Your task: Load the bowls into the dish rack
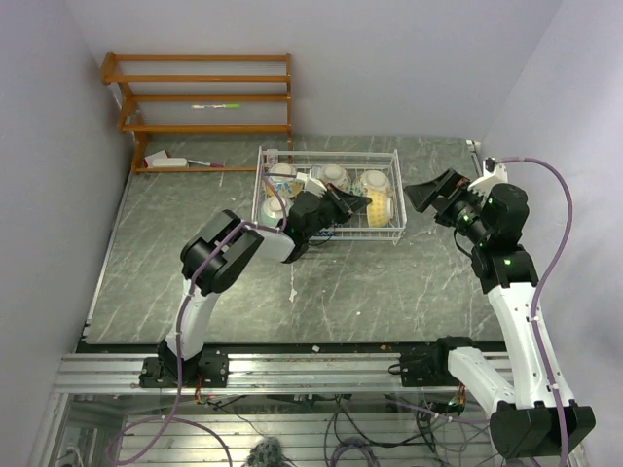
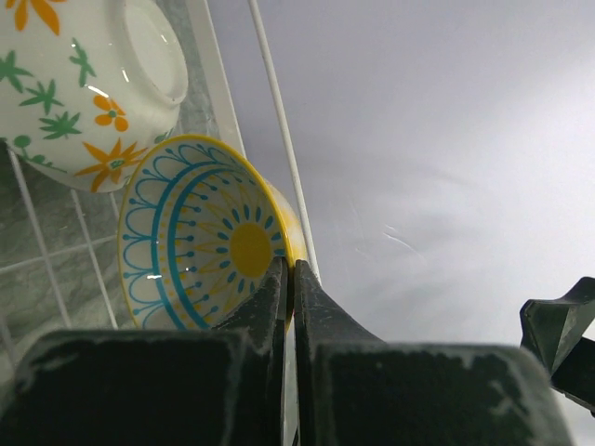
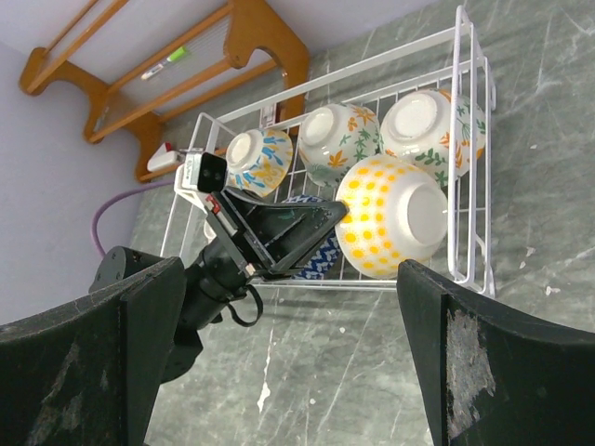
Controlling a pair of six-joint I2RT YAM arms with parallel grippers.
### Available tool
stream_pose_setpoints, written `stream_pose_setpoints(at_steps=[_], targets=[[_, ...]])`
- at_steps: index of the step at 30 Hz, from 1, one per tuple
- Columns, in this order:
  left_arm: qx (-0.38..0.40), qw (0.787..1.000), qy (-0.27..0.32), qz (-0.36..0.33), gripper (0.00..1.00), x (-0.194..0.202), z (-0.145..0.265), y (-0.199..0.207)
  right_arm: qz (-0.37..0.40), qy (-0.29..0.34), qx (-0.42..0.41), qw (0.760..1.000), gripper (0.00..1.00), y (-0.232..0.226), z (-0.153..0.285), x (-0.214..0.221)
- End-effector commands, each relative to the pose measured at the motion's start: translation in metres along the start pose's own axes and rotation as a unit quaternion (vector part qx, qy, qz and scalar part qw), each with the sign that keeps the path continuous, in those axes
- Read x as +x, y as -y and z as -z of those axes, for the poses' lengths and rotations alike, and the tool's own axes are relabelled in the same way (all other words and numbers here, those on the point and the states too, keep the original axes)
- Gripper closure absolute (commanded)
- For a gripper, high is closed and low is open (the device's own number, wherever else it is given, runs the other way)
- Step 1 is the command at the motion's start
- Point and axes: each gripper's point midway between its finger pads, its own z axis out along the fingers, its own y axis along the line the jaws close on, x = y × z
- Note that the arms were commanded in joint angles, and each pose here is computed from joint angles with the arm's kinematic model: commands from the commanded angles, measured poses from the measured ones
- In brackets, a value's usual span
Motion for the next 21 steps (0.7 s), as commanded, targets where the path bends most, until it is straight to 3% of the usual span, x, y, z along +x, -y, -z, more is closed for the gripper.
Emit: stream_pose_setpoints(at_steps=[1, 10, 21], targets=[[-0.040, 0.999, 0.015, -0.024, 0.91, -0.007, 0.008, -0.014, 0.004, 0.008, -0.008, 1.000, 0.03, -0.001, -0.001, -0.004], [-0.116, 0.992, 0.005, -0.048, 0.77, -0.010, 0.018, -0.037, 0.003, 0.006, -0.007, 1.000, 0.03, 0.001, -0.001, -0.001], [-0.160, 0.985, 0.013, -0.065, 0.52, -0.022, 0.035, -0.055, 0.000, 0.001, -0.010, 1.000, 0.03, 0.002, -0.003, 0.003]])
